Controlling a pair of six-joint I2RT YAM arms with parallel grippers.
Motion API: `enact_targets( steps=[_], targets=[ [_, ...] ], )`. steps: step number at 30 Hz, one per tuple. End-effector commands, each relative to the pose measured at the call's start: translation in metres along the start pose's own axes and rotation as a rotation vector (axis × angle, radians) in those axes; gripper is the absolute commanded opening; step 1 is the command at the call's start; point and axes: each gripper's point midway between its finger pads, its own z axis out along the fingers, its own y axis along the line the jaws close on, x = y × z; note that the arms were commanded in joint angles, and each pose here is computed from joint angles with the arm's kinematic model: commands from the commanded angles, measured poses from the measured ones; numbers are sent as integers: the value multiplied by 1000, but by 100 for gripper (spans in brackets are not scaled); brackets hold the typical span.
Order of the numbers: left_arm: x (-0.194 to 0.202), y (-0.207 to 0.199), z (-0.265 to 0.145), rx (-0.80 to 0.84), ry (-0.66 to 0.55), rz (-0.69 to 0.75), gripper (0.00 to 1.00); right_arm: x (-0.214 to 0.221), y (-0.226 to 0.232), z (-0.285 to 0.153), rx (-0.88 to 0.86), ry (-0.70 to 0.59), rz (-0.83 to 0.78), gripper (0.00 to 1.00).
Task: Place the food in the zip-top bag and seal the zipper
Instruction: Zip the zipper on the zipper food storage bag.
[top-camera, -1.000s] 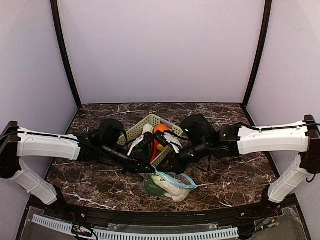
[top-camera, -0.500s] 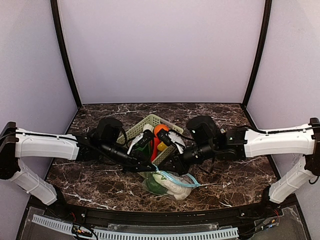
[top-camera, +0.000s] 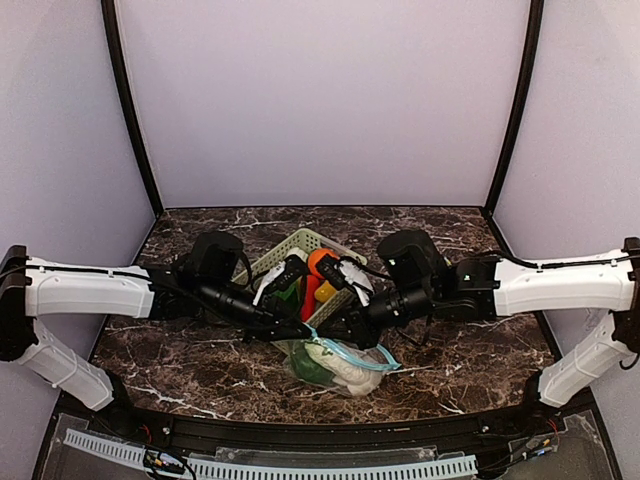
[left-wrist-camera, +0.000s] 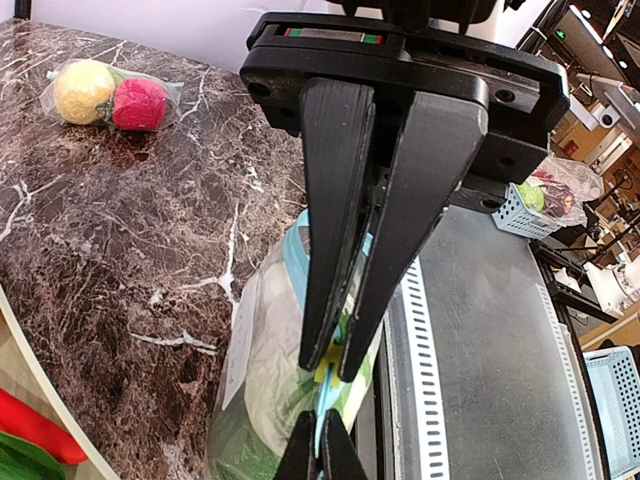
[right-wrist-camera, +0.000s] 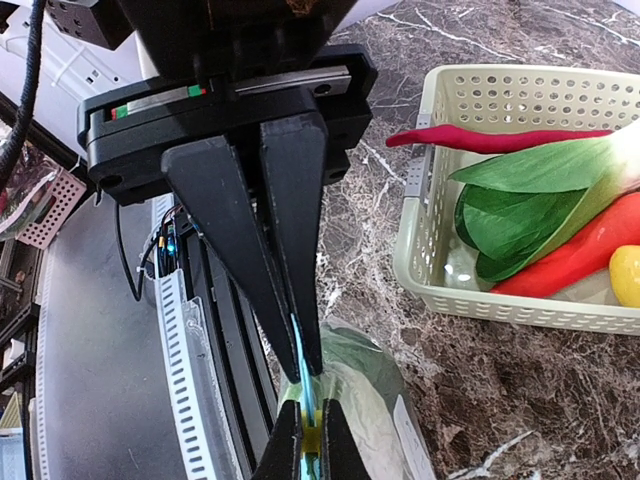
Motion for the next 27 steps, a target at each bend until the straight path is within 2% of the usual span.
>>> enact_targets(
  steps=[1, 27],
  targets=[
    [-9, 20, -27, -121, -19, -21, 1, 80, -16, -13, 73, 268, 88, 0],
    [-18, 31, -48, -208, -35, -39, 1, 99, -17, -23, 87, 307, 133, 0]
  ],
)
